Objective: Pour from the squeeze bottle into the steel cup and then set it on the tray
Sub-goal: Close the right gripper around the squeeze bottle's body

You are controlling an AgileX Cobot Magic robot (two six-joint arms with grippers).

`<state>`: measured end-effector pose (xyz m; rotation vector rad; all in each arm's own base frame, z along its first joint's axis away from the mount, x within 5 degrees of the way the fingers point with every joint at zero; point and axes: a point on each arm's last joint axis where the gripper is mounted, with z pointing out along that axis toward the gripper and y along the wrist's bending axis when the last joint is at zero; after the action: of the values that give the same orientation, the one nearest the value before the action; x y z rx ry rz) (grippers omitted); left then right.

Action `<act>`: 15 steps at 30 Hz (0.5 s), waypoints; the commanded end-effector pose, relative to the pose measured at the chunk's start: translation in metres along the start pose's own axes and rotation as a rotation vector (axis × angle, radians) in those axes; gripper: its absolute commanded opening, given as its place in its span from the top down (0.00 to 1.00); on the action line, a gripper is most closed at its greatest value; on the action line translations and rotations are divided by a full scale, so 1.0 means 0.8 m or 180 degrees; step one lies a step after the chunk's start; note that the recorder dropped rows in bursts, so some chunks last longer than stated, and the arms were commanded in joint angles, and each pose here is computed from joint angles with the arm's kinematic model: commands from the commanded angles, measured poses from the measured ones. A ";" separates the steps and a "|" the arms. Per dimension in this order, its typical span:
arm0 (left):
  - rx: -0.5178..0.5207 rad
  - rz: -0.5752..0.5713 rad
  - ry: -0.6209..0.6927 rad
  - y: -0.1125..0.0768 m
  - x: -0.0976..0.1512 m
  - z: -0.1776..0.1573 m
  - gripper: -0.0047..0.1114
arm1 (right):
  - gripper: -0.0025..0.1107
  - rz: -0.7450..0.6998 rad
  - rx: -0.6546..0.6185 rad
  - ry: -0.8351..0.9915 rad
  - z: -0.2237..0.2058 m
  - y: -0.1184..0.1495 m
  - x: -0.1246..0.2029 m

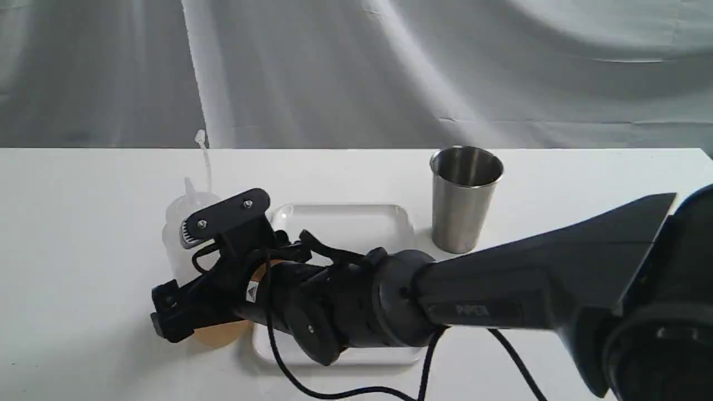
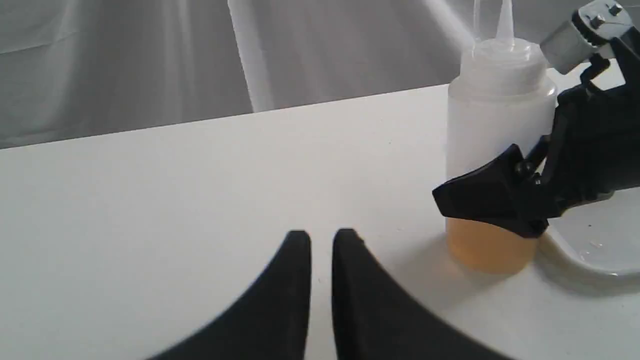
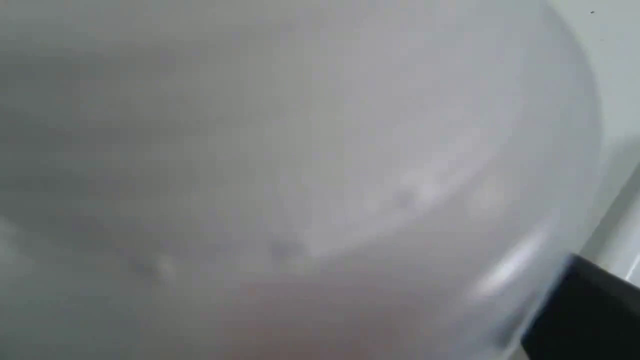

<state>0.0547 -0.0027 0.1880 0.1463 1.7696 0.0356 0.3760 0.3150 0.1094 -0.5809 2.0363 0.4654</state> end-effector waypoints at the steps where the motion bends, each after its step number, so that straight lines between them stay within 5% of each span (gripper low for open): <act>1: 0.0008 -0.0002 -0.0023 0.000 0.001 0.000 0.89 | 0.11 -0.0041 0.0017 0.0011 0.001 -0.005 -0.001; 9: 0.0008 -0.0002 -0.0023 0.000 0.001 0.000 0.89 | 0.16 -0.0041 0.0017 0.0023 0.001 -0.005 0.000; 15: 0.0008 -0.0002 -0.0023 0.000 0.001 0.000 0.89 | 0.38 -0.0027 0.0013 0.0023 0.001 -0.004 0.000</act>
<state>0.0547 -0.0027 0.1880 0.1463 1.7696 0.0356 0.3755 0.3148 0.1057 -0.5889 2.0509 0.4597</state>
